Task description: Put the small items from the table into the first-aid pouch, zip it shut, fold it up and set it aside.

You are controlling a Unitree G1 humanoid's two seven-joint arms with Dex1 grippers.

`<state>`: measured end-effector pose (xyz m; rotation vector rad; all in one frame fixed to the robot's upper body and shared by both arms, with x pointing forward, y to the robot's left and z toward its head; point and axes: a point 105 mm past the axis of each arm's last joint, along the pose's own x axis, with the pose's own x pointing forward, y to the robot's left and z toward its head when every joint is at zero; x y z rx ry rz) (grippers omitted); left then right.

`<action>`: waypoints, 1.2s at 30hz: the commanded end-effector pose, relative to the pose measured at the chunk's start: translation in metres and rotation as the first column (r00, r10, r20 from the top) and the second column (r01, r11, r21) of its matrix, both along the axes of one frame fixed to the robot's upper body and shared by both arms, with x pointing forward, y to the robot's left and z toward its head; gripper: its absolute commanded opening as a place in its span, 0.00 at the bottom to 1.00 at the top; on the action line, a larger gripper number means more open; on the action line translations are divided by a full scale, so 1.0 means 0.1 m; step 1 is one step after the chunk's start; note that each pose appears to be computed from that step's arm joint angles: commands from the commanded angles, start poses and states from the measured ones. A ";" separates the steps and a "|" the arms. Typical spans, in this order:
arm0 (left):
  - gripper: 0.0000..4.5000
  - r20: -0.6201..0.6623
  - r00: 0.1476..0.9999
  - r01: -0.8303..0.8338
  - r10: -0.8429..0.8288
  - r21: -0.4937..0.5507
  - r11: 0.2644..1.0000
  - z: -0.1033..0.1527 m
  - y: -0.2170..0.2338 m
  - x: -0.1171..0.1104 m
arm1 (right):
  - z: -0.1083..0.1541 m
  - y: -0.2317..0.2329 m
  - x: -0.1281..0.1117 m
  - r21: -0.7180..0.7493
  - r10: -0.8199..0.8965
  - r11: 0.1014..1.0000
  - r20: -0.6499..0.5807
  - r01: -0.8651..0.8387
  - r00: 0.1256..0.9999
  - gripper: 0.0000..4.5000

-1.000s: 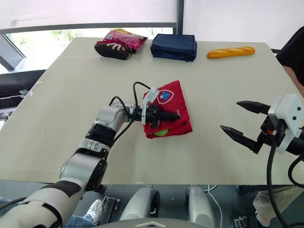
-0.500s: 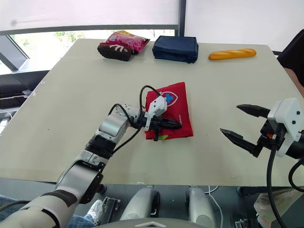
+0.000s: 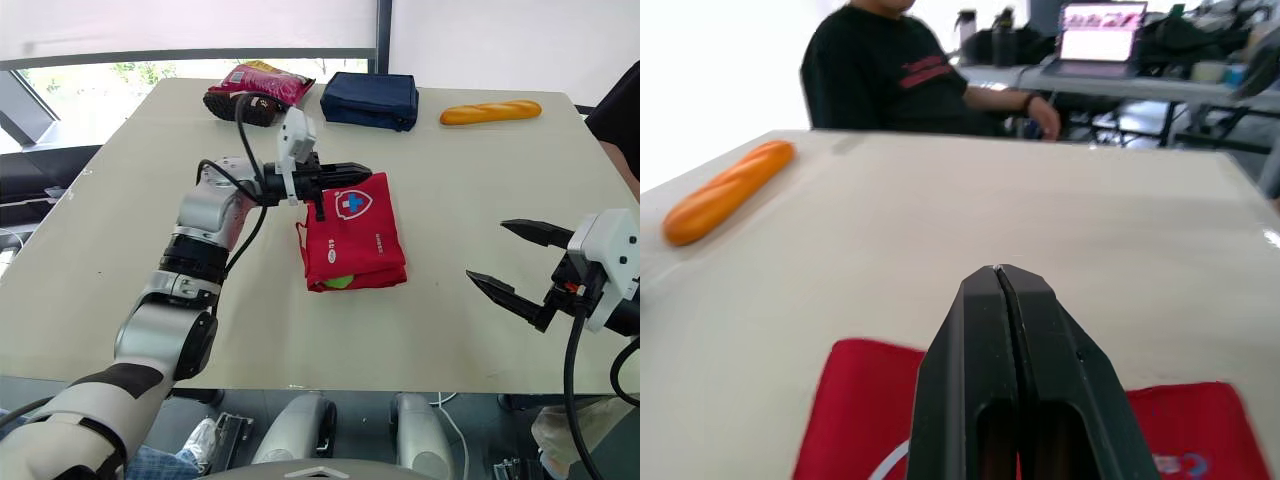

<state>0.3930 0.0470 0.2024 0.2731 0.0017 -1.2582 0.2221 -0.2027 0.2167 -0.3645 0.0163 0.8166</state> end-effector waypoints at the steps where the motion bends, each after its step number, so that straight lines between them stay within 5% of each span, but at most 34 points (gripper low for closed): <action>1: 0.01 -0.018 1.000 -0.001 0.004 0.125 0.992 -0.29 -0.13 0.06 | 0.09 -0.02 -0.01 -0.019 -0.008 1.000 0.053 0.009 0.999 1.00; 10: 0.01 -0.202 0.979 0.093 -0.037 0.276 0.956 -0.82 -0.13 -0.04 | 0.07 -0.03 -0.02 -0.019 -0.011 1.000 0.049 0.012 0.999 1.00; 17: 0.01 -0.020 0.999 0.049 -0.049 0.019 0.999 -0.23 0.01 0.02 | 0.04 -0.04 0.02 -0.025 0.004 1.000 0.004 -0.004 1.000 1.00; 21: 0.30 0.066 0.998 0.022 -0.017 -0.079 0.997 0.05 0.29 -0.03 | 0.00 -0.05 0.12 -0.030 0.010 0.999 -0.028 -0.010 1.000 1.00; 28: 0.89 0.077 0.997 0.001 0.008 -0.116 0.993 0.29 1.00 -0.51 | -0.18 0.09 0.46 -0.003 0.061 0.998 -0.139 -0.062 0.988 1.00; 30: 0.99 0.060 0.998 -0.003 0.009 -0.107 0.994 0.34 1.17 -0.71 | -0.22 0.17 0.58 0.026 0.083 0.996 -0.176 -0.080 0.981 1.00; 36: 0.99 0.027 0.998 -0.053 0.055 -0.050 0.997 0.53 1.60 -1.16 | -0.39 0.49 0.94 0.106 0.146 0.987 -0.303 -0.119 0.942 1.00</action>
